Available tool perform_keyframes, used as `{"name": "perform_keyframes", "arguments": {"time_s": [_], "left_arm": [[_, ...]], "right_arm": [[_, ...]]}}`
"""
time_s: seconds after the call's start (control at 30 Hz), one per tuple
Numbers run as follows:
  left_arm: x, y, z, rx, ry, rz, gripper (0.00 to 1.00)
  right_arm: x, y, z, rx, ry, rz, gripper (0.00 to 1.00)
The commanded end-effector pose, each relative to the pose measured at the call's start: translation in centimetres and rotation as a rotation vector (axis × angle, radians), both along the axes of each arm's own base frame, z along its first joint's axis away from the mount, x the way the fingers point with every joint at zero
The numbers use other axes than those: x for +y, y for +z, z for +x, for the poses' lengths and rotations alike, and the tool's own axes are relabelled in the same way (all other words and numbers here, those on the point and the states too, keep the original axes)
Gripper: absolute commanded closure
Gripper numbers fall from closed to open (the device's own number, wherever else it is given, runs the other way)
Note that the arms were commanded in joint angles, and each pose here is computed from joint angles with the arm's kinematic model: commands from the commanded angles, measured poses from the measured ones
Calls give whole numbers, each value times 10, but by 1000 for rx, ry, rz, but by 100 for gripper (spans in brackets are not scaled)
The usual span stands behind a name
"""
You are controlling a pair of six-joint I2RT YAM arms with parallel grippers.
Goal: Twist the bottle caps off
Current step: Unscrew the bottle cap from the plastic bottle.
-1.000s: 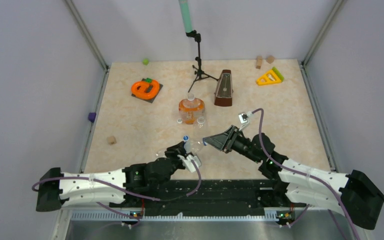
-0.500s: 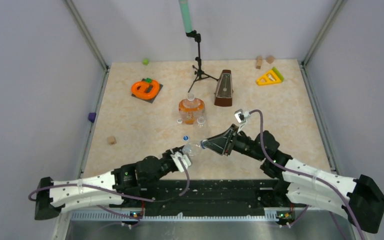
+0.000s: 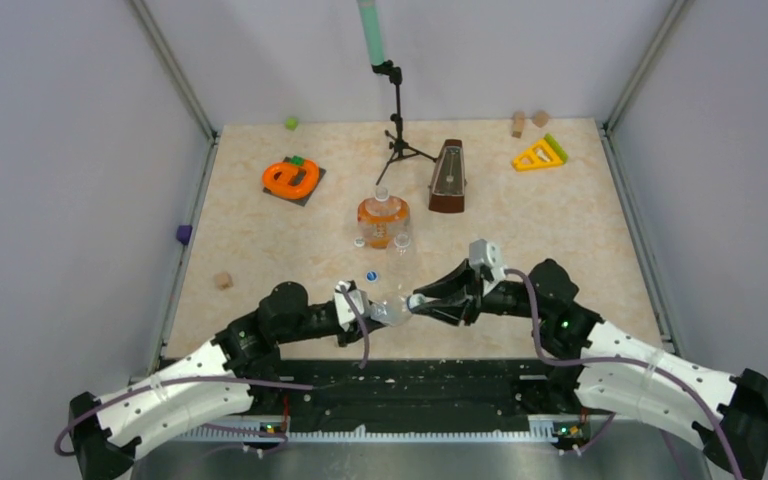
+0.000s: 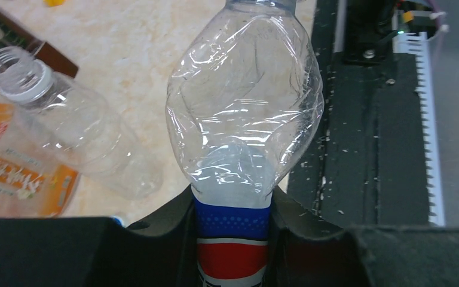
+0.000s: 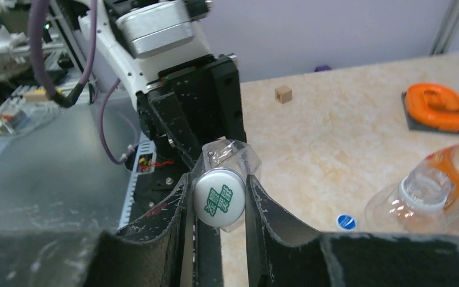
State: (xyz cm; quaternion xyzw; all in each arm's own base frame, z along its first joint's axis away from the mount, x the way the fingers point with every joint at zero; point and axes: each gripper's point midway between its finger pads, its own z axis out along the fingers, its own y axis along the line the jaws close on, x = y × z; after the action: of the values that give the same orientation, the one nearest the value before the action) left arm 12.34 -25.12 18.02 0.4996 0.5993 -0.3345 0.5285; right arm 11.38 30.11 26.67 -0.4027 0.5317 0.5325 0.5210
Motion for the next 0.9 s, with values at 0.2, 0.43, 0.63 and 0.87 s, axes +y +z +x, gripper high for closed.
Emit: {"name": "perform_keyframes", "arguments": {"time_s": [0.2, 0.43, 0.63, 0.87], "left_arm": [[-17, 34, -24, 121, -210, -76, 100], [-17, 49, -44, 148, -353, -107, 100], [-17, 53, -57, 215, -458, -106, 100], [-18, 49, -55, 257, -479, -101, 100]], "right_arm": [[-17, 9, -33, -461, 159, -14, 100], [-23, 4, -46, -591, 237, -41, 100], [-24, -1, -48, -742, 271, -61, 100], [-25, 1, -44, -855, 238, -42, 100]]}}
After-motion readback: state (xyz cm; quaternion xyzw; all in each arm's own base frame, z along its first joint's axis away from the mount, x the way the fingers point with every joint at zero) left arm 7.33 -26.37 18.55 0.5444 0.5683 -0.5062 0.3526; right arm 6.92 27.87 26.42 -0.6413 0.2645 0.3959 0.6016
